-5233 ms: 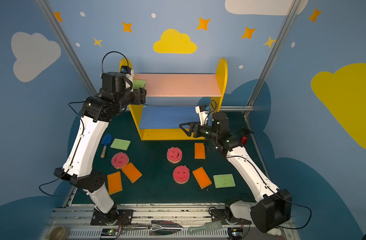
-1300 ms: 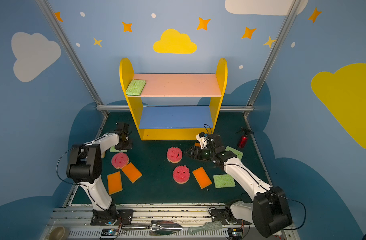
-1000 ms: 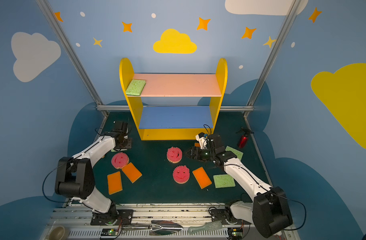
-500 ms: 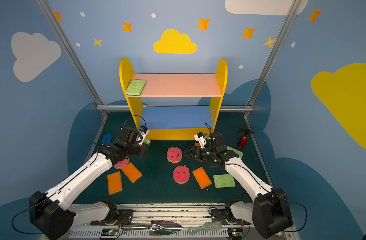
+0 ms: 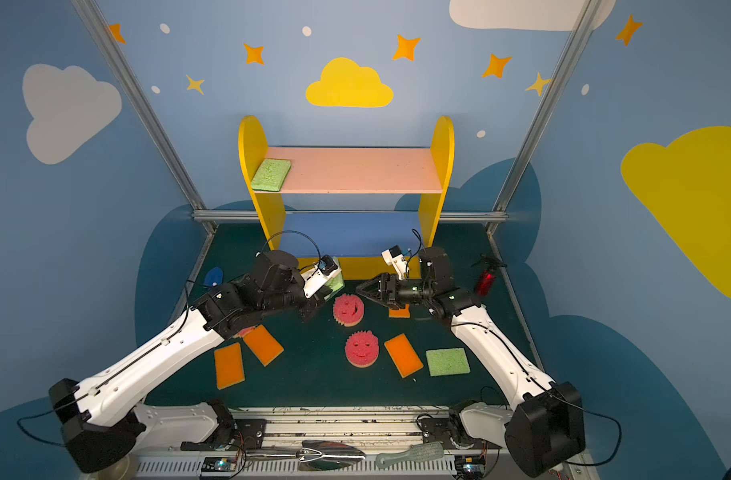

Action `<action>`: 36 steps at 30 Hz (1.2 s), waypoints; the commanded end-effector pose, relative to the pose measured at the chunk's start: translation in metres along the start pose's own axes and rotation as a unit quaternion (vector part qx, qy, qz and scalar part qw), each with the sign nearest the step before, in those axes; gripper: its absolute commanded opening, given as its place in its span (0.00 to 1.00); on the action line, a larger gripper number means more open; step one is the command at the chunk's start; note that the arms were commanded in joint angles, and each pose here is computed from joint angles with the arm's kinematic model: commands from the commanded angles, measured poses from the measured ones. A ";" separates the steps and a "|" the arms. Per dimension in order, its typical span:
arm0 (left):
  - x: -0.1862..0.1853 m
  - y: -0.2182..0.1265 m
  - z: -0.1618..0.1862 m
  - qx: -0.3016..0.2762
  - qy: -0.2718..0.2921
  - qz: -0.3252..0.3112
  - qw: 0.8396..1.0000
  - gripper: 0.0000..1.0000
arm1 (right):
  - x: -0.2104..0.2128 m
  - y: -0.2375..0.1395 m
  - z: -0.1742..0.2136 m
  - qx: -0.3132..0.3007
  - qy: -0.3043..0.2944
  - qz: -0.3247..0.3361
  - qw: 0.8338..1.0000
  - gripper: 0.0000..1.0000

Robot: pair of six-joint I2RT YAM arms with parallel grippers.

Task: Place and organize the cleaning sponges onto the shelf
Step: 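Lift the green sponge with the left gripper up toward the pink shelf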

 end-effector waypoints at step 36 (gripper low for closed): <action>0.126 -0.070 -0.141 -0.084 0.350 -0.202 0.911 0.03 | -0.028 -0.029 0.038 -0.052 -0.020 0.047 0.997 0.63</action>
Point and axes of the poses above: each gripper's point midway between its finger pads, its own y axis out along the fingers, its own x axis along the line the jaws close on, z = x × y, the point moved 8 cm from there along -y, back along the fingers, and after that the axes turned 3 degrees about y, right-handed, at the moved point
